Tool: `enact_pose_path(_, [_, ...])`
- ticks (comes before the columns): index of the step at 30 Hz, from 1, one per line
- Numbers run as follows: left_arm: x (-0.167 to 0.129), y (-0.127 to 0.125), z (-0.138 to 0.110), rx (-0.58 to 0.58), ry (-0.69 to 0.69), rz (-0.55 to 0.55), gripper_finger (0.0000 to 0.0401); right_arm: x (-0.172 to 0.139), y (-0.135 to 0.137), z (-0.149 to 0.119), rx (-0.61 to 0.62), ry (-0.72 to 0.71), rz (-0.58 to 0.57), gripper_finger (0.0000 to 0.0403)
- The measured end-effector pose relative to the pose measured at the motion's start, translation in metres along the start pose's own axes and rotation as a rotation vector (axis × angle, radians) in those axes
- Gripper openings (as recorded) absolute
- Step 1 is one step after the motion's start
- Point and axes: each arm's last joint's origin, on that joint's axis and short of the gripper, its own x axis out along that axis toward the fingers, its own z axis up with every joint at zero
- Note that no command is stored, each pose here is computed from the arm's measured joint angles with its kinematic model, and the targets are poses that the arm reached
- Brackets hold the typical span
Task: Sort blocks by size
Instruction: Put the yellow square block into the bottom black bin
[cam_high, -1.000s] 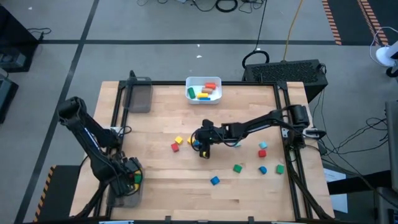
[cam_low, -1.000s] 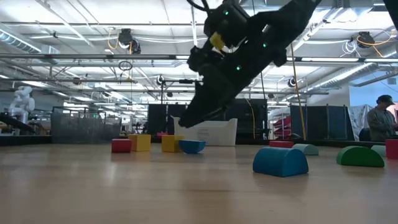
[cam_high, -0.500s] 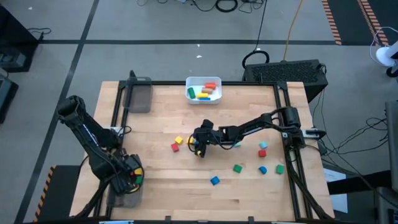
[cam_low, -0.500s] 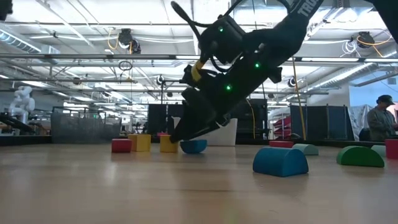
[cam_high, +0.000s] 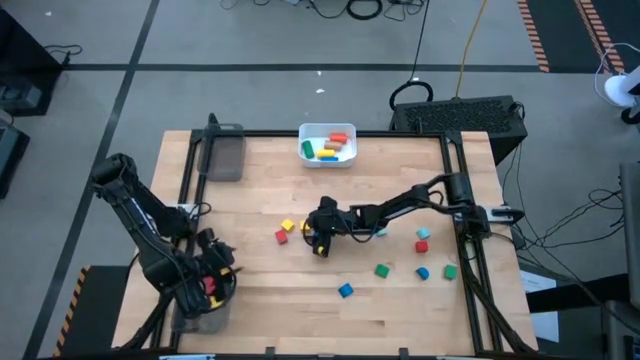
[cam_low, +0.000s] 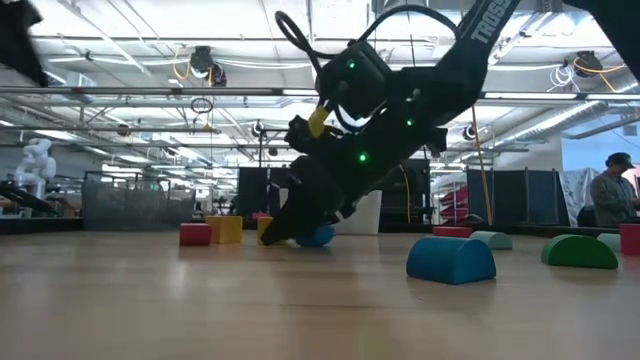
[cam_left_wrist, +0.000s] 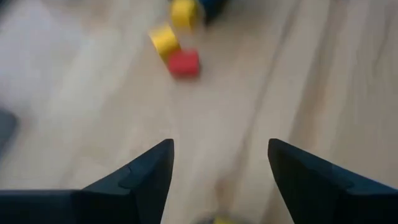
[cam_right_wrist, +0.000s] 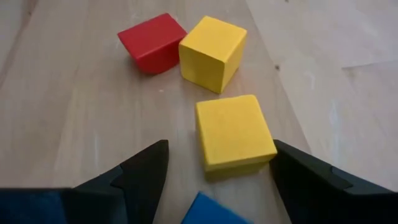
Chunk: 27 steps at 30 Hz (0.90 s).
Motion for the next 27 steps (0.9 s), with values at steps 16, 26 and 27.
enact_pose_path(16, [0.016, 0.008, 0.032, 0.104, -0.298, 0.178, 0.0262, 0.0, 0.001, 0.0, -0.014, 0.002, 0.02, 0.0225])
enact_pose_path(26, [0.029, 0.011, 0.052, 0.158, -0.294, 0.212, 0.0262, 0.0, 0.001, 0.0, -0.014, 0.002, 0.023, 0.0185])
enact_pose_path(27, [0.031, 0.012, 0.053, 0.16, -0.291, 0.214, 0.0262, 0.0, 0.001, 0.0, -0.014, 0.001, 0.022, 0.0182])
